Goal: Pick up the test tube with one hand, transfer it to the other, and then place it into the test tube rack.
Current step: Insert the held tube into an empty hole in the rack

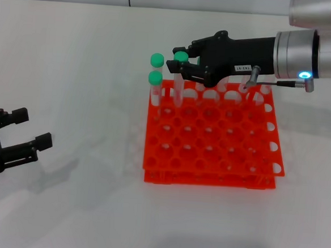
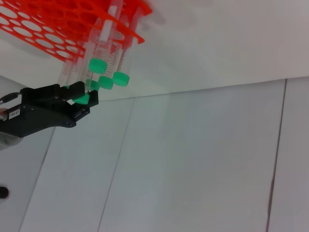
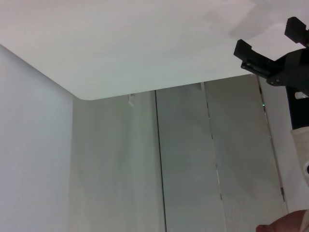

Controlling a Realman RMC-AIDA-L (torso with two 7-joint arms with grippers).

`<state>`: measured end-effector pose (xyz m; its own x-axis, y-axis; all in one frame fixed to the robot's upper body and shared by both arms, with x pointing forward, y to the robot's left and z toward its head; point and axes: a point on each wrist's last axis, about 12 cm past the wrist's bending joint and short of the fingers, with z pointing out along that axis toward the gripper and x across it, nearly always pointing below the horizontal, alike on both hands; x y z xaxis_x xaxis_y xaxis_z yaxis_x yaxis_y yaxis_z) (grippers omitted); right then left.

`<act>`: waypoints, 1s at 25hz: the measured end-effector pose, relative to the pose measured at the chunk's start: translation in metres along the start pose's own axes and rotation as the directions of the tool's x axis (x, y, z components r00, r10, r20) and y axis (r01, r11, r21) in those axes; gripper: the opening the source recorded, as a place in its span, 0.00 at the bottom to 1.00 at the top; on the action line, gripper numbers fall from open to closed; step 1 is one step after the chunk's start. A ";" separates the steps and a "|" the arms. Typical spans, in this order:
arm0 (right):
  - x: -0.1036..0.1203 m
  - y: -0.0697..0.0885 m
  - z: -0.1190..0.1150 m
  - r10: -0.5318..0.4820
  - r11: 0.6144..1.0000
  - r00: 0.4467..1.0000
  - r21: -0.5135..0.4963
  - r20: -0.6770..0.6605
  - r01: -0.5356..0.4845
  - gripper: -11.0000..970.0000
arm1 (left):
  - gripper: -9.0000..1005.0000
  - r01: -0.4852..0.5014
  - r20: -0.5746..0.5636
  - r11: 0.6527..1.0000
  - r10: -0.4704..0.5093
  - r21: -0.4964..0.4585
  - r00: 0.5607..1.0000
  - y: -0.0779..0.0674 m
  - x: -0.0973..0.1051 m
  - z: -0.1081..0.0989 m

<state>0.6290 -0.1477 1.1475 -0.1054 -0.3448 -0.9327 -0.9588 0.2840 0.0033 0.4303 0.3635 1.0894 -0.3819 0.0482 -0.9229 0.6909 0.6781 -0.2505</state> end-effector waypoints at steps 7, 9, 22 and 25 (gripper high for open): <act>0.001 0.000 0.001 0.000 1.000 1.000 0.003 -0.007 0.000 0.28 | 0.87 0.005 0.003 1.000 -0.005 0.006 1.000 0.001 0.002 0.003; 0.001 0.000 0.002 -0.004 1.000 1.000 0.001 -0.012 0.004 0.28 | 0.87 0.005 0.003 1.000 -0.005 0.006 1.000 0.001 0.002 0.003; 0.001 0.001 0.006 -0.010 1.000 1.000 0.000 -0.022 0.010 0.29 | 0.87 0.006 0.003 1.000 -0.006 0.006 1.000 0.002 0.002 0.003; 0.002 0.002 0.005 -0.009 1.000 1.000 0.000 -0.023 0.009 0.30 | 0.87 0.007 0.004 1.000 -0.007 0.008 1.000 0.002 0.002 0.004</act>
<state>0.6288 -0.1430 1.1439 -0.1028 -0.3675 -0.9243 -0.9596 0.2813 -0.0051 0.4335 0.3617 1.0860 -0.3843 0.0411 -0.9223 0.6935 0.6723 -0.2590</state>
